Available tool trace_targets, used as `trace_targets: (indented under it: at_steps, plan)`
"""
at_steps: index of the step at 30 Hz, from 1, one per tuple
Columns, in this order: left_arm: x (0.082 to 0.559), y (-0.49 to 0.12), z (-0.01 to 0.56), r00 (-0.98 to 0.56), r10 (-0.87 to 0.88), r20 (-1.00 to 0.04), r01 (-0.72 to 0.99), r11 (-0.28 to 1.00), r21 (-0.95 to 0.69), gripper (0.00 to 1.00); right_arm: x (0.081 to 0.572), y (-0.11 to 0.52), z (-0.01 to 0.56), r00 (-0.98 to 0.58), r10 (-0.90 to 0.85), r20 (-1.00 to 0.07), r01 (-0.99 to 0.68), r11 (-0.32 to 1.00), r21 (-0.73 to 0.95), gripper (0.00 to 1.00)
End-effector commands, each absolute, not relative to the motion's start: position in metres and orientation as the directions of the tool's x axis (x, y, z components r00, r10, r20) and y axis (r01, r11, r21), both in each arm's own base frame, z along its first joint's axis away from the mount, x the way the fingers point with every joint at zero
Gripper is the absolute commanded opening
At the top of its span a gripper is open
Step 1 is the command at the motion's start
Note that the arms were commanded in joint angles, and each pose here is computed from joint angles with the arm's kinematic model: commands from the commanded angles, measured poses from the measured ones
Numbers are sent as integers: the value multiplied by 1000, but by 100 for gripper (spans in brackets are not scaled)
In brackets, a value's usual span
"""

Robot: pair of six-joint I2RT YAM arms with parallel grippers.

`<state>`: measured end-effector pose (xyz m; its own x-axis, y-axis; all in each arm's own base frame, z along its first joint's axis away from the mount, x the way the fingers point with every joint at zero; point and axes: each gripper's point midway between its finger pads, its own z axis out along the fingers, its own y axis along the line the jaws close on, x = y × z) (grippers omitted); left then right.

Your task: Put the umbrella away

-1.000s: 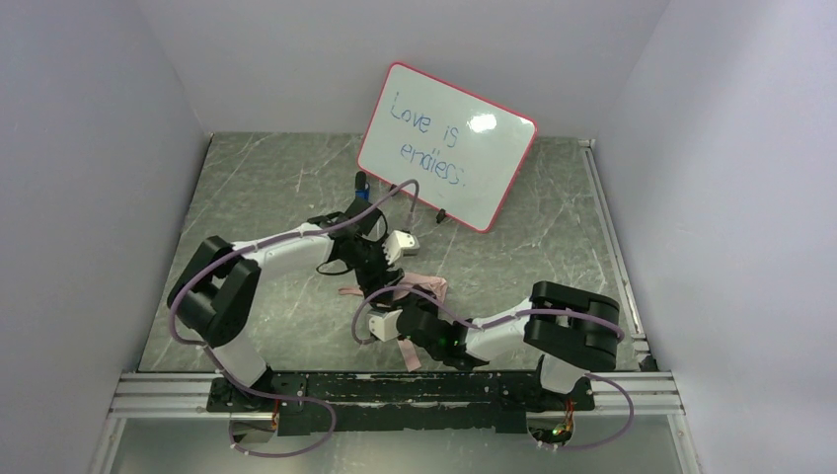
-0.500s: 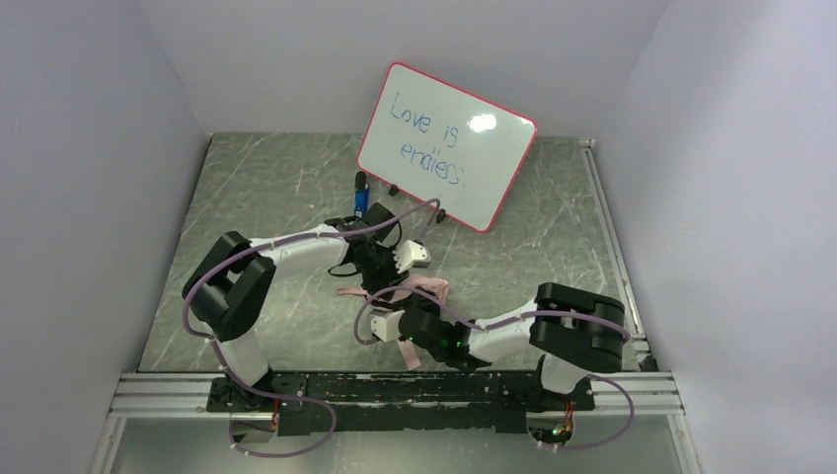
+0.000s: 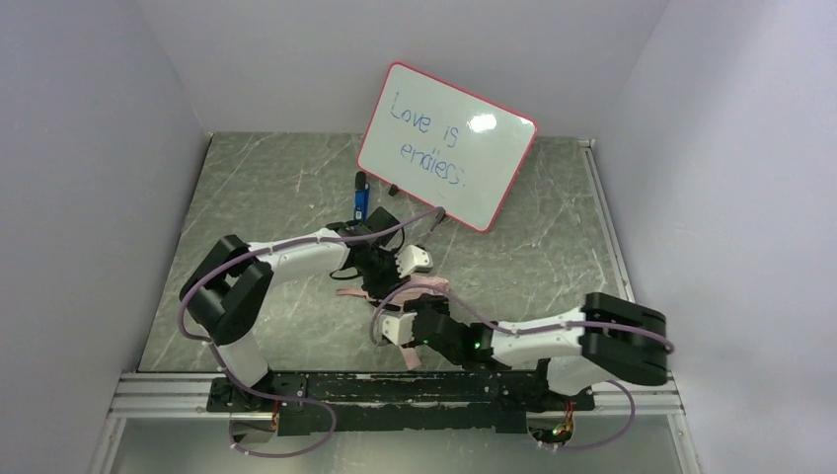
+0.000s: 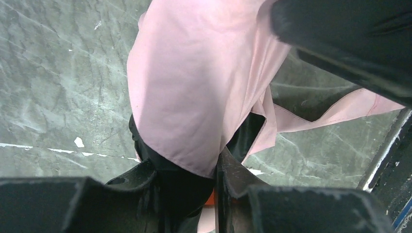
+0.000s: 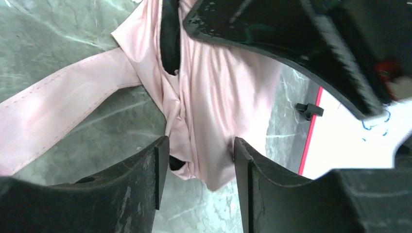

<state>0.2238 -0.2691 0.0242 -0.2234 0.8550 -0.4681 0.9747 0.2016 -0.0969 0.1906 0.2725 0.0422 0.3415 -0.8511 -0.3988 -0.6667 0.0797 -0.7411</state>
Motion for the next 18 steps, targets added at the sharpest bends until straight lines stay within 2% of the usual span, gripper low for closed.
trace_targets:
  at_steps: [1,6,10,14,18]
  plan:
    - [224,-238,-9,-251,908,-335,966,256,-32,5,175,267,66,248,-791,-559,-734,223,-642,55]
    - [228,-236,-9,-263,905,-334,961,277,-8,5,165,272,111,72,-589,-805,-760,491,-427,55]
    - [230,-234,-8,-272,902,-336,956,292,10,5,154,271,141,-85,-382,-920,-756,626,-190,57]
    - [234,-235,-5,-275,898,-342,953,302,28,5,146,268,169,-203,-173,-964,-727,686,30,57]
    - [240,-232,-3,-269,899,-347,949,309,65,5,137,262,165,-384,-50,-922,-650,724,231,57]
